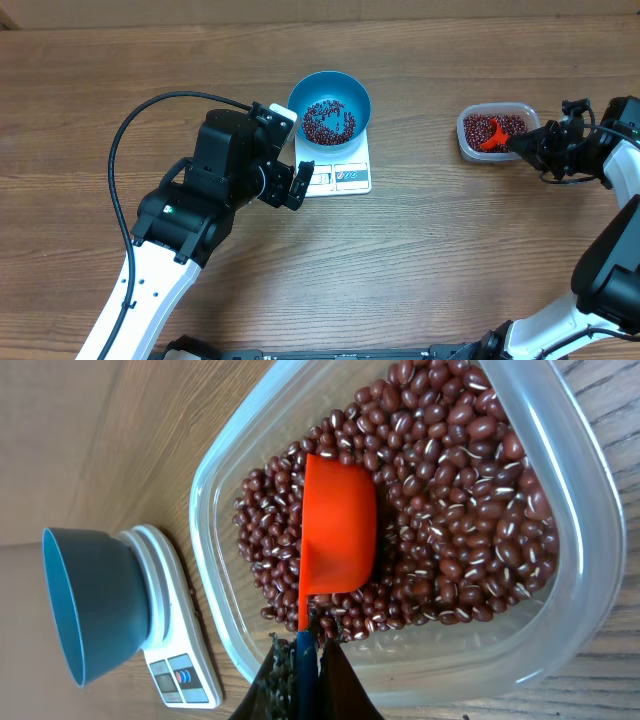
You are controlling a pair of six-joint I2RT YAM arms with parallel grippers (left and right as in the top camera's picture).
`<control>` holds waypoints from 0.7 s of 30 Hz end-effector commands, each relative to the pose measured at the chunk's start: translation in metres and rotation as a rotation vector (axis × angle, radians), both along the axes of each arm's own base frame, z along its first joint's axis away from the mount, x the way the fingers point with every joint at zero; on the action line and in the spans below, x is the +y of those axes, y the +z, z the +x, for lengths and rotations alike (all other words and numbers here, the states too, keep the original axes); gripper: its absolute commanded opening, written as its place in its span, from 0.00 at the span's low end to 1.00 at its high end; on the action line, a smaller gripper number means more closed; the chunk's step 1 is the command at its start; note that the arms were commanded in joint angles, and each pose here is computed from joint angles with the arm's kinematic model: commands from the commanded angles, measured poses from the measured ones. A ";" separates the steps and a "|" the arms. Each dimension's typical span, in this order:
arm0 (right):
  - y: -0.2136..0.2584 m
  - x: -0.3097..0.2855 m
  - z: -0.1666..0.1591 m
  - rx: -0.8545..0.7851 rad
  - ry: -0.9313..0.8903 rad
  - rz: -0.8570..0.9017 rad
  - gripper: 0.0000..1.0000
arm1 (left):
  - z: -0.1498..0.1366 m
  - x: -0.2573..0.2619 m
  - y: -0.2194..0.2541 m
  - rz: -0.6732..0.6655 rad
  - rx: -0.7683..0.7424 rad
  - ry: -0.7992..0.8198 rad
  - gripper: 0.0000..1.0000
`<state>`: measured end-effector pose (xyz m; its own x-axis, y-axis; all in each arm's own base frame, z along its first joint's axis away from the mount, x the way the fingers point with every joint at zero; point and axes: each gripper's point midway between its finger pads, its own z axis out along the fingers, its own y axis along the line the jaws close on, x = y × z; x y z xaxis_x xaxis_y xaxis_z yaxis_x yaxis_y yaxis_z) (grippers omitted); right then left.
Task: Scoop item into bowl and weigh 150g on scale
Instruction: 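Scoop beans again with the red cup in the tub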
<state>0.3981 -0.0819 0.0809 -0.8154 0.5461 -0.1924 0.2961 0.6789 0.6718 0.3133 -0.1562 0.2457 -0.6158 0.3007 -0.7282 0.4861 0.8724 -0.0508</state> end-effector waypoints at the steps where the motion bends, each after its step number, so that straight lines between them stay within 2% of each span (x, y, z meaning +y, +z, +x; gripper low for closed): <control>1: -0.022 -0.004 -0.001 0.062 -0.022 0.000 0.03 | -0.002 -0.001 0.005 -0.005 -0.017 -0.021 1.00; 21: 0.022 -0.022 -0.004 -0.135 -0.049 0.277 0.04 | -0.002 -0.001 0.005 -0.005 -0.017 -0.021 1.00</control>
<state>0.3926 -0.1072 0.0927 -0.7582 0.6399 -0.1252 0.2808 0.4938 0.8230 0.3134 -0.1561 0.2457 -0.6158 0.3007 -0.7282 0.4859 0.8725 -0.0506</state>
